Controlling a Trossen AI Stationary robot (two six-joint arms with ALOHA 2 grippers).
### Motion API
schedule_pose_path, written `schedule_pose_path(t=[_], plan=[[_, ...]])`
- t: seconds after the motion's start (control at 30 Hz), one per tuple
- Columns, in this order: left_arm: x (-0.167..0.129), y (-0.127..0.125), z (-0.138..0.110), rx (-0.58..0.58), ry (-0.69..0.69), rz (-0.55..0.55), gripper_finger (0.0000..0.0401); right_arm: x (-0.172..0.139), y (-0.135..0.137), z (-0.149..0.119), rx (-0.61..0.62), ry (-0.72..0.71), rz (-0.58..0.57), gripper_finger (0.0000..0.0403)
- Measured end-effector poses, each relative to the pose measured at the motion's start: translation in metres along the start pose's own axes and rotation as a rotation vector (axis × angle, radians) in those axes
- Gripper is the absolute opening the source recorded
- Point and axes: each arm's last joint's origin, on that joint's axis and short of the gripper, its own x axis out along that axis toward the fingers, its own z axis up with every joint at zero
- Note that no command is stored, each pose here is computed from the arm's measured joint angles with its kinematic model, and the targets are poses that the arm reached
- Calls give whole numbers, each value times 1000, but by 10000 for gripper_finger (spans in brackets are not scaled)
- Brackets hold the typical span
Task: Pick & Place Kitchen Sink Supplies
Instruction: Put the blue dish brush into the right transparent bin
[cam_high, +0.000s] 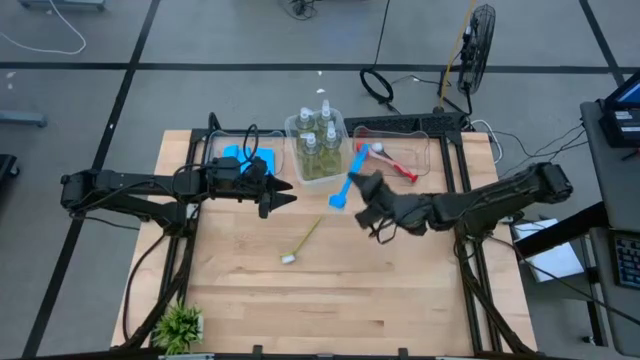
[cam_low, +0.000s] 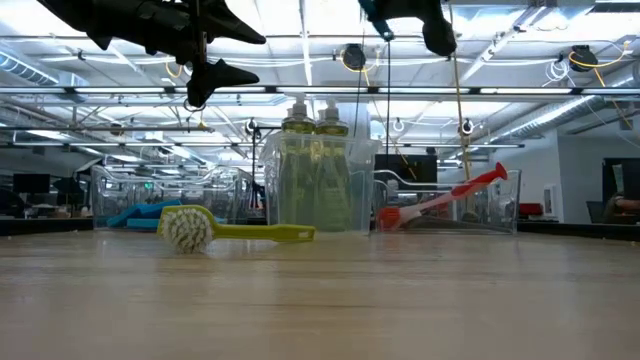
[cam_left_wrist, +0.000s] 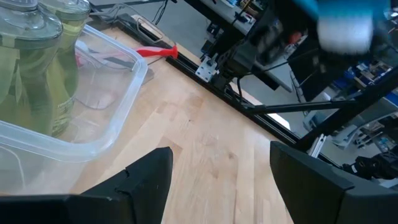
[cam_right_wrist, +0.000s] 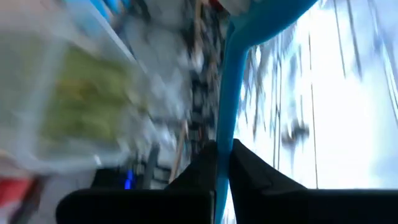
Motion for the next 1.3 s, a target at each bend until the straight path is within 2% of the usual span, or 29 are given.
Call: schedule_pose_path(t=[0.2, 0.63, 0.8, 1.13, 1.3], plan=[[0, 0, 0, 0, 0, 0, 269, 16, -16, -30, 87, 304, -67, 8], [0, 0, 0, 0, 0, 0, 269, 52, -20, -86, 157, 556, -79, 8], [0, 0, 0, -1, 0, 0, 269, 57, -22, -98, 154, 530, -88, 8], [0, 0, 0, -3, -7, 4, 269, 51, -38, -121, 183, 389, -159, 8], [0, 1, 1, -3, -37, 53, 269, 46, -43, -139, 318, 290, -195, 8]])
